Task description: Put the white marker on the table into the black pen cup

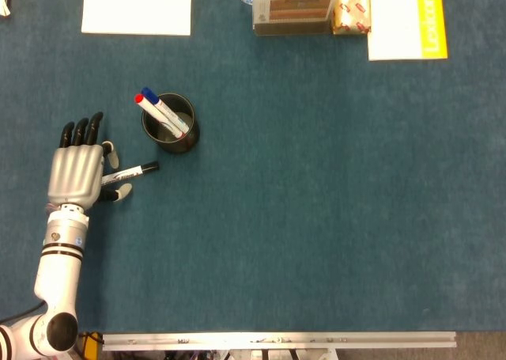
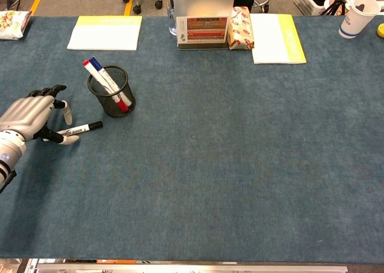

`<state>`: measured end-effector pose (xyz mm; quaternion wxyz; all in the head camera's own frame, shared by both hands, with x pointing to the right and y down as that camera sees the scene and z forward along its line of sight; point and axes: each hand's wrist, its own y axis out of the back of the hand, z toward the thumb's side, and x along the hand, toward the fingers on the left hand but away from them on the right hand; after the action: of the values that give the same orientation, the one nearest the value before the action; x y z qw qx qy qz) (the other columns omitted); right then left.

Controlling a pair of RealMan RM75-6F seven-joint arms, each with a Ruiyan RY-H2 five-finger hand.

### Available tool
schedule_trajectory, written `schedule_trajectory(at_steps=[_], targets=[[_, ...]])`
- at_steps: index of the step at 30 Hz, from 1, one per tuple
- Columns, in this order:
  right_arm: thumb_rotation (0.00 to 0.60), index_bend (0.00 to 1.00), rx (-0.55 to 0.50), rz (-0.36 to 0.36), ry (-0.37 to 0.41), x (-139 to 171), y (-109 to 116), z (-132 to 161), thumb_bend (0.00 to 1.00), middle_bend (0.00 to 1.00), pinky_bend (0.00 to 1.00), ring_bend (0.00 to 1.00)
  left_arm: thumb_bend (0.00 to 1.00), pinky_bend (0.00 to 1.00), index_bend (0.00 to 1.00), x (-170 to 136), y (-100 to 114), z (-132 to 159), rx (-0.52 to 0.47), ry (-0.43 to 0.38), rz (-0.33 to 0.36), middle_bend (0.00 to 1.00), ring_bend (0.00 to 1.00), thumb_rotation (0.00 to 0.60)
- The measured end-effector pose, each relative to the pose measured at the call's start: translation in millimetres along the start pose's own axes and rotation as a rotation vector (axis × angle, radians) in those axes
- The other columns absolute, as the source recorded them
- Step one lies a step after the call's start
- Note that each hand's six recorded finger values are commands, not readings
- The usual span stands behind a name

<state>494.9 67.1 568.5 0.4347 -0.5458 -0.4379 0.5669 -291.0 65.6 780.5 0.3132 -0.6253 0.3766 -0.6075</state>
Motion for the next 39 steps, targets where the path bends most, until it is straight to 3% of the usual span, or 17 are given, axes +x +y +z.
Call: schedule_trajectory(at_steps=[12,39], targets=[[0.6,0.36,0.005,0.011,0.001,-1.0,-2.9,0.2,0.57,0.39,0.69,0.45,0.23,0.0,0.52,0.4,-0.7,-2.3,0.005,0.003,-0.01,0.0,0.0,0.364],[0.6,0.35,0.009,0.024,0.0,-2.1,-6.5,-0.4,0.57,0.39,0.69,0.45,0.29,0.0,0.49,-3.5,-4.4,-3.6,0.028,-0.016,-0.046,0.0,0.0,0.354]])
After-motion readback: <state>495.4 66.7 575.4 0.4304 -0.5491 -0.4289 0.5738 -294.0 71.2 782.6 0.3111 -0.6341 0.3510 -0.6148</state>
